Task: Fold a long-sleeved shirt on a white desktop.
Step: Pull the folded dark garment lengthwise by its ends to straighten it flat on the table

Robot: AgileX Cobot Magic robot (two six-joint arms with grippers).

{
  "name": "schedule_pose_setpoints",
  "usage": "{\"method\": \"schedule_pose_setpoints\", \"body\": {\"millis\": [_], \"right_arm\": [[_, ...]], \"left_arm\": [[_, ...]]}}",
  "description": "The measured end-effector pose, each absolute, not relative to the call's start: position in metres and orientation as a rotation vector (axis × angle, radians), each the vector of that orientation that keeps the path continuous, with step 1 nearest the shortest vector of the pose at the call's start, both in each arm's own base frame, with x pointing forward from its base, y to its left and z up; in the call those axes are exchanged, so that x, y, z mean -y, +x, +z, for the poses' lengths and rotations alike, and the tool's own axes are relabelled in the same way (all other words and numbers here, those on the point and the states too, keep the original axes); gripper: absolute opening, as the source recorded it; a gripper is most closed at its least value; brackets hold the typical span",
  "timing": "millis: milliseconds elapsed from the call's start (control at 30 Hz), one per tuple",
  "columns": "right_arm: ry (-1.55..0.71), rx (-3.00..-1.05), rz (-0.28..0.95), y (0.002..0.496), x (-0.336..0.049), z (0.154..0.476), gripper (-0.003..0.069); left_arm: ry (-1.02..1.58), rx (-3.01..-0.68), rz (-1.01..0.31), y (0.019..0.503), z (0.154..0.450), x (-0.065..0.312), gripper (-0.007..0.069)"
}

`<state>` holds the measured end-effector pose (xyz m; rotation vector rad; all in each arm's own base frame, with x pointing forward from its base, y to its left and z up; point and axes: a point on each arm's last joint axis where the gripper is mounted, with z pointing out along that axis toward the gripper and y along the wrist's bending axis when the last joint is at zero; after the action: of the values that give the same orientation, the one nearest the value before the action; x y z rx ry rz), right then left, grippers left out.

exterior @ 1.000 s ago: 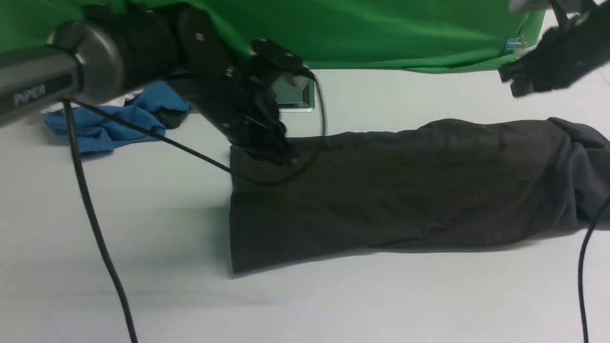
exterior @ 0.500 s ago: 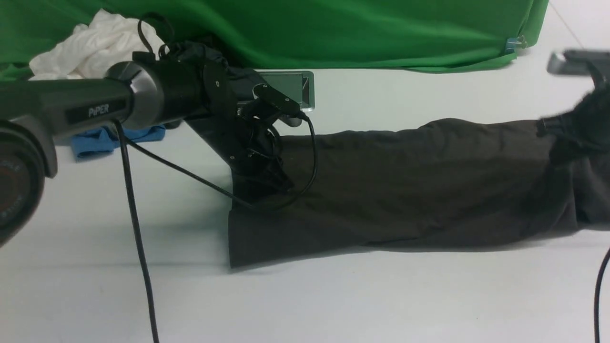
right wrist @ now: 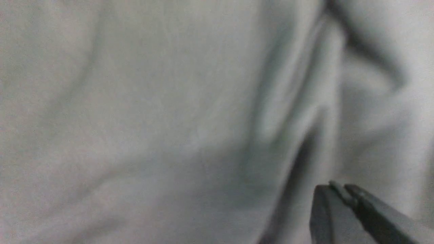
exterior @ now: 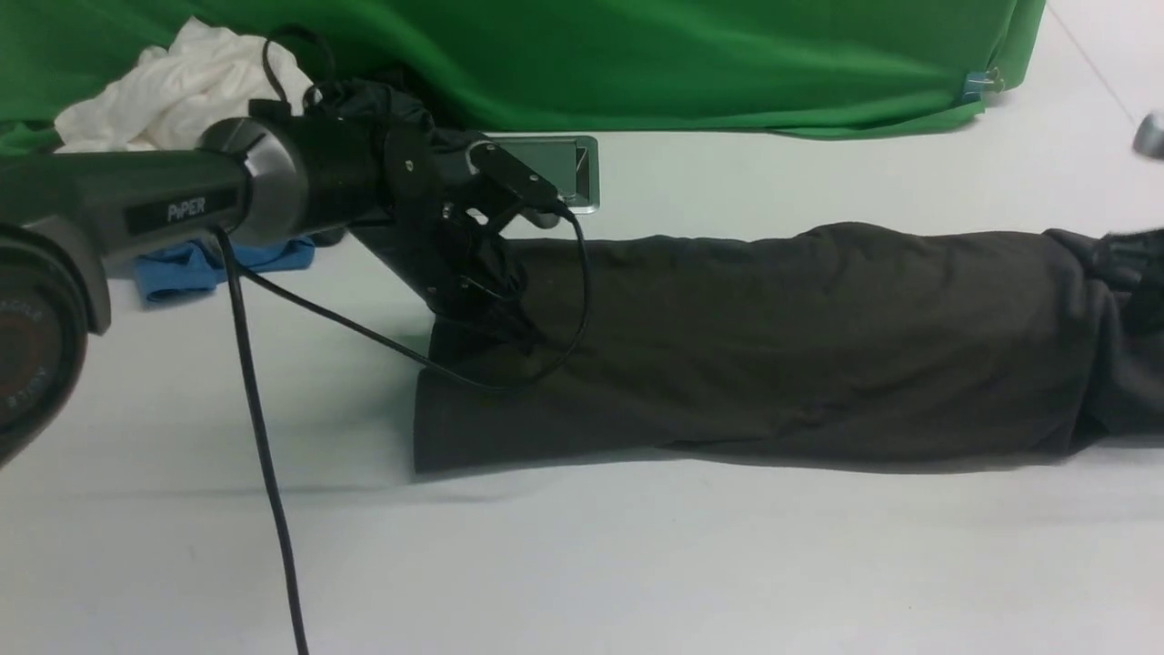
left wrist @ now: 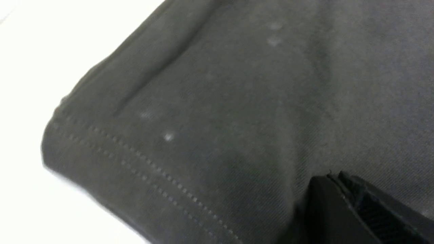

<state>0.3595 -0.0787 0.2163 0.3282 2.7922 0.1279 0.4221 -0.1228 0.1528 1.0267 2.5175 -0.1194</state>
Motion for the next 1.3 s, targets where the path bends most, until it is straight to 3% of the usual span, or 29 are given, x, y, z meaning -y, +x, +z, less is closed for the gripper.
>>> {"method": "schedule_pose_setpoints", "body": {"millis": [133, 400, 633, 833, 1133, 1300], "right_arm": [[0.404, -2.786, 0.127, 0.358, 0.087, 0.215, 0.0074], [0.491, -2.909, 0.154, 0.367, 0.097, 0.159, 0.0083], [0.507, -2.921, 0.132, 0.37, 0.107, 0.145, 0.0083], [0.544, -2.892, 0.054, 0.368, 0.127, 0.145, 0.0083], [0.533, -2.915, 0.033, 0.37, 0.133, 0.154, 0.0092], [0.496, -2.887, -0.018, 0.363, 0.135, 0.201, 0.012]], "left_arm": [[0.951, -2.542, -0.125, 0.427, 0.153, 0.106, 0.0018], [0.916, -2.551, -0.131, 0.429, 0.153, 0.096, 0.0018], [0.938, -2.548, -0.1, 0.43, 0.153, 0.093, 0.0018], [0.951, -2.551, -0.083, 0.43, 0.152, 0.09, 0.0018], [0.958, -2.55, -0.076, 0.43, 0.153, 0.09, 0.0018], [0.964, -2.548, -0.073, 0.428, 0.159, 0.089, 0.0018]]}}
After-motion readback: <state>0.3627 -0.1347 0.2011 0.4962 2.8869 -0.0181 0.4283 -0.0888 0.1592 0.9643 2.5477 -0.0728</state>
